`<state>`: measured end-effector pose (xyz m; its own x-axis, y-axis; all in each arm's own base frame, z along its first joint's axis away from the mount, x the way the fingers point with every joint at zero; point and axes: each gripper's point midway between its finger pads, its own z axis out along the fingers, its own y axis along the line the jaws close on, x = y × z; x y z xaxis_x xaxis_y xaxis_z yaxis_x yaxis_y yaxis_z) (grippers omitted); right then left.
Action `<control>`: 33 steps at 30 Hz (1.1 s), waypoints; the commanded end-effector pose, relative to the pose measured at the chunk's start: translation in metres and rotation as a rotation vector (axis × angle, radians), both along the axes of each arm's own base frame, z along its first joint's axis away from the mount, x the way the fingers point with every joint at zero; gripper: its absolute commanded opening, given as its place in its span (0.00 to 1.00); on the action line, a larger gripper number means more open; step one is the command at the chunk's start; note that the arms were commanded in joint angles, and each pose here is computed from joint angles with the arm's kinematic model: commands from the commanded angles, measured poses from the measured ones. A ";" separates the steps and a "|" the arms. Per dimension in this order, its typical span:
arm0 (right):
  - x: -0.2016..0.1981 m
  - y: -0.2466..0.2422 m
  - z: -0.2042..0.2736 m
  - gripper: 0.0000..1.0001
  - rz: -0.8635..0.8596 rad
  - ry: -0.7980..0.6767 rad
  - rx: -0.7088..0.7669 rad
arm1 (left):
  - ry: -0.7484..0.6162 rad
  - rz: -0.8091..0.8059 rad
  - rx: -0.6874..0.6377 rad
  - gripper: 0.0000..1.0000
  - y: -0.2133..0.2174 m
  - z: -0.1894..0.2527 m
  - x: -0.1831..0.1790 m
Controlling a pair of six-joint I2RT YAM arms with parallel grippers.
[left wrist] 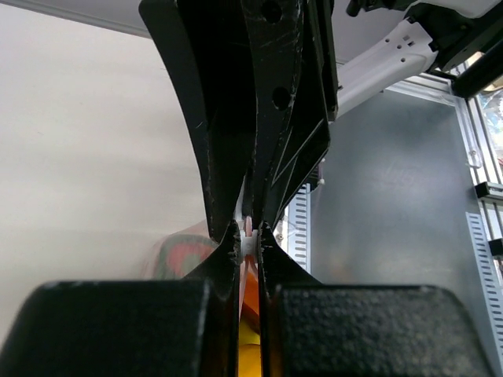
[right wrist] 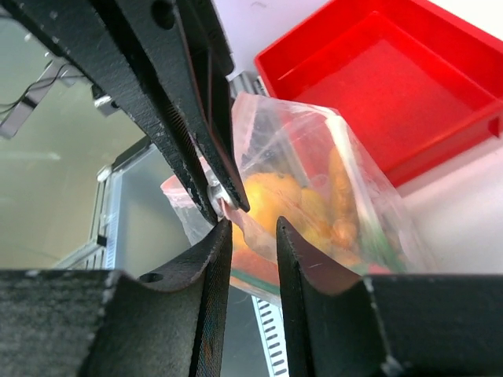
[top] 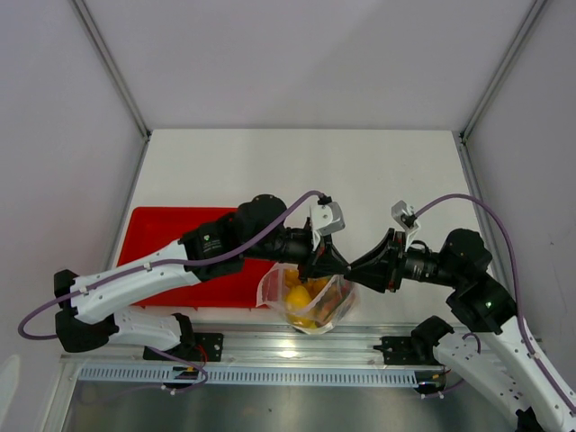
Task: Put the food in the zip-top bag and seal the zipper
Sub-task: Zip the zipper food storage bag at the center of the board.
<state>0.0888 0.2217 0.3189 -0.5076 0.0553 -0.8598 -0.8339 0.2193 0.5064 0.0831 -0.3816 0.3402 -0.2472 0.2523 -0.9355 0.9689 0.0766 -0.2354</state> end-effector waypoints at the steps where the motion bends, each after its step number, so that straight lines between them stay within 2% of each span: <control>1: -0.005 0.005 0.007 0.32 0.079 -0.098 0.038 | 0.015 -0.049 -0.066 0.01 0.005 0.024 -0.010; 4: -0.009 0.010 0.008 0.29 0.135 -0.115 0.061 | 0.020 -0.067 -0.074 0.01 0.004 0.025 -0.010; 11: -0.015 0.017 0.012 0.29 0.233 -0.147 0.089 | 0.052 -0.099 -0.082 0.01 0.002 0.024 -0.008; 16: -0.019 0.022 0.005 0.26 0.299 -0.107 0.083 | 0.069 -0.108 -0.084 0.01 0.000 0.023 -0.006; 19: -0.020 0.025 0.005 0.18 0.317 -0.106 0.103 | 0.076 -0.114 -0.088 0.01 -0.001 0.023 -0.006; 22: -0.018 0.028 0.002 0.00 0.317 -0.092 0.099 | 0.080 -0.118 -0.087 0.00 -0.001 0.023 -0.006; 27: -0.006 0.031 0.010 0.00 0.212 -0.034 0.142 | 0.089 -0.094 -0.066 0.01 0.001 0.018 -0.003; 30: -0.004 0.029 0.015 0.00 0.164 -0.021 0.178 | 0.074 -0.047 -0.061 0.21 0.005 0.016 0.003; 33: -0.004 0.028 0.016 0.00 0.146 -0.002 0.179 | 0.060 -0.015 -0.053 0.31 0.011 0.010 0.007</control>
